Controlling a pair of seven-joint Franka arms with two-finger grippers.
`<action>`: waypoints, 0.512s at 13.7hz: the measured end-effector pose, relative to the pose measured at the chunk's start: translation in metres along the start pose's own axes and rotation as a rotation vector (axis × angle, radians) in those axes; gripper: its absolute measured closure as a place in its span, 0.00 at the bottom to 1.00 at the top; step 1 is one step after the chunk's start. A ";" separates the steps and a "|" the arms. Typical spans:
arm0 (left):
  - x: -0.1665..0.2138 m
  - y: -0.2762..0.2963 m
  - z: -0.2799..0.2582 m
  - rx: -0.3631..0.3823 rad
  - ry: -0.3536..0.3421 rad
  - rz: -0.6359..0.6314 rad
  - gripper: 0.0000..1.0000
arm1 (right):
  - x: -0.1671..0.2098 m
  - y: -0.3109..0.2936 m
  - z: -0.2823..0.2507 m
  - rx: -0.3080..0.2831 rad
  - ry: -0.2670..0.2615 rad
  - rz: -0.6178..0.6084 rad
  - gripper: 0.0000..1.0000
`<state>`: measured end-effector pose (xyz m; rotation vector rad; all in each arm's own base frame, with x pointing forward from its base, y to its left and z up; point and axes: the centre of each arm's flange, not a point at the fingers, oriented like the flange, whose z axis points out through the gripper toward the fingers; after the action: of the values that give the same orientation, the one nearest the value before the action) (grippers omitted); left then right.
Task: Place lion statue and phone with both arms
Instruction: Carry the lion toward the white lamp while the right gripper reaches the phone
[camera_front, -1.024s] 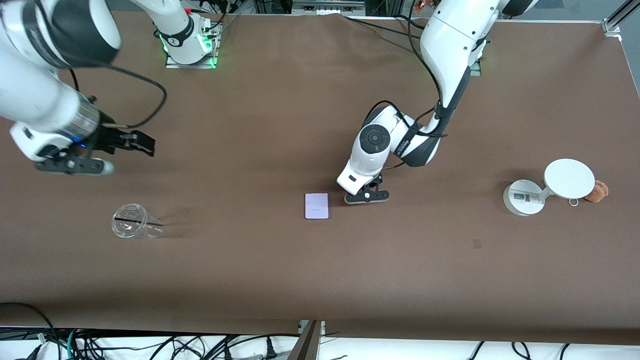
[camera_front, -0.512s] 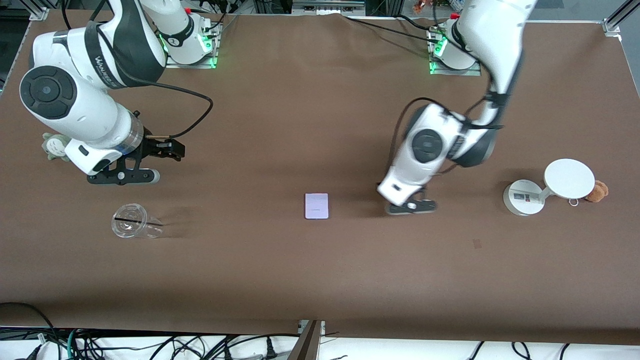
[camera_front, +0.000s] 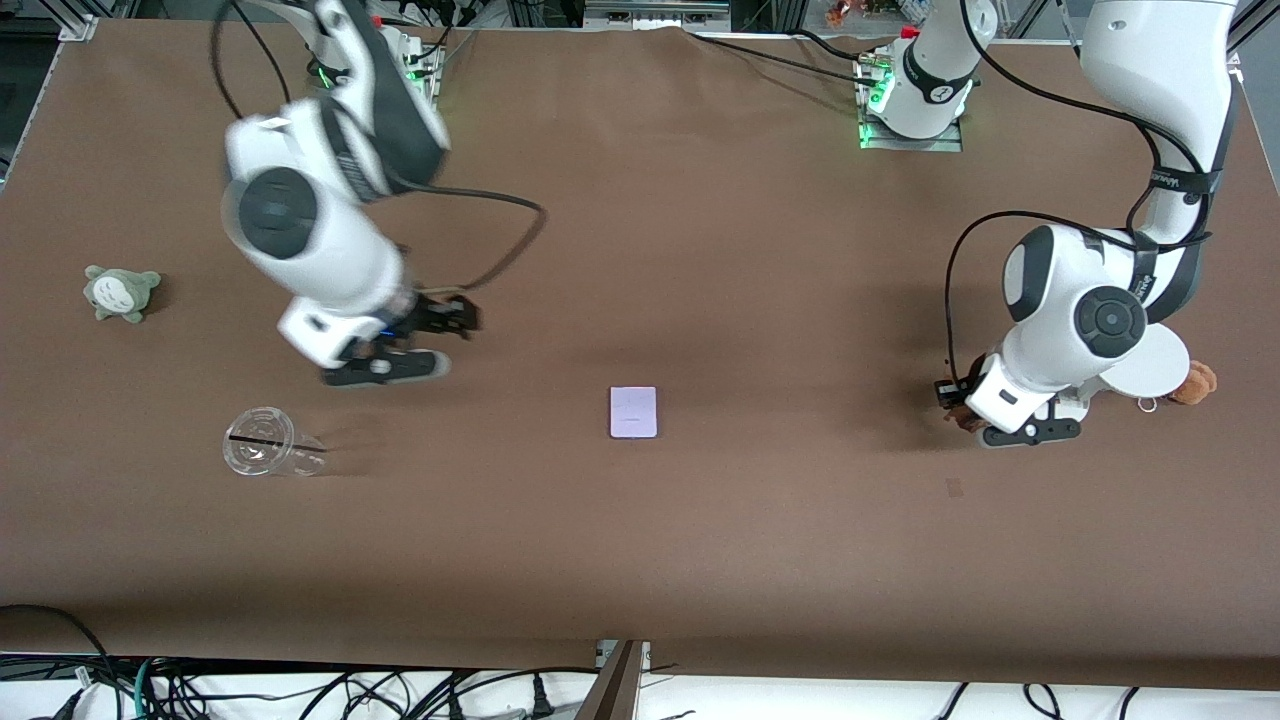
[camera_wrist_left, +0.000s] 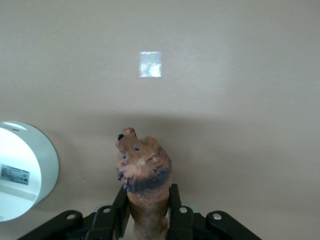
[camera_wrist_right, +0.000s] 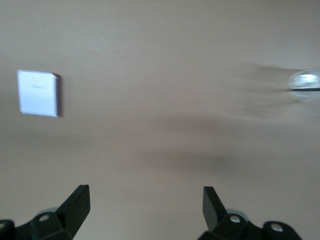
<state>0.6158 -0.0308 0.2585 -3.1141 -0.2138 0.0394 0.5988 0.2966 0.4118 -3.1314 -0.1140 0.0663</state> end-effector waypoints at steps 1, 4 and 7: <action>-0.006 -0.005 0.012 -0.005 0.014 0.008 0.66 | 0.000 -0.025 0.019 0.006 0.014 0.051 0.00; -0.024 -0.023 0.040 -0.013 0.040 0.055 0.66 | -0.004 -0.080 0.059 0.042 0.052 0.168 0.00; -0.032 -0.055 0.055 0.002 0.067 0.099 0.66 | -0.011 -0.131 0.099 0.098 0.132 0.236 0.00</action>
<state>0.5748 0.0203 0.2057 -3.1152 -0.0582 -0.0635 0.5742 0.4268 0.3145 -3.0233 0.2514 -0.1293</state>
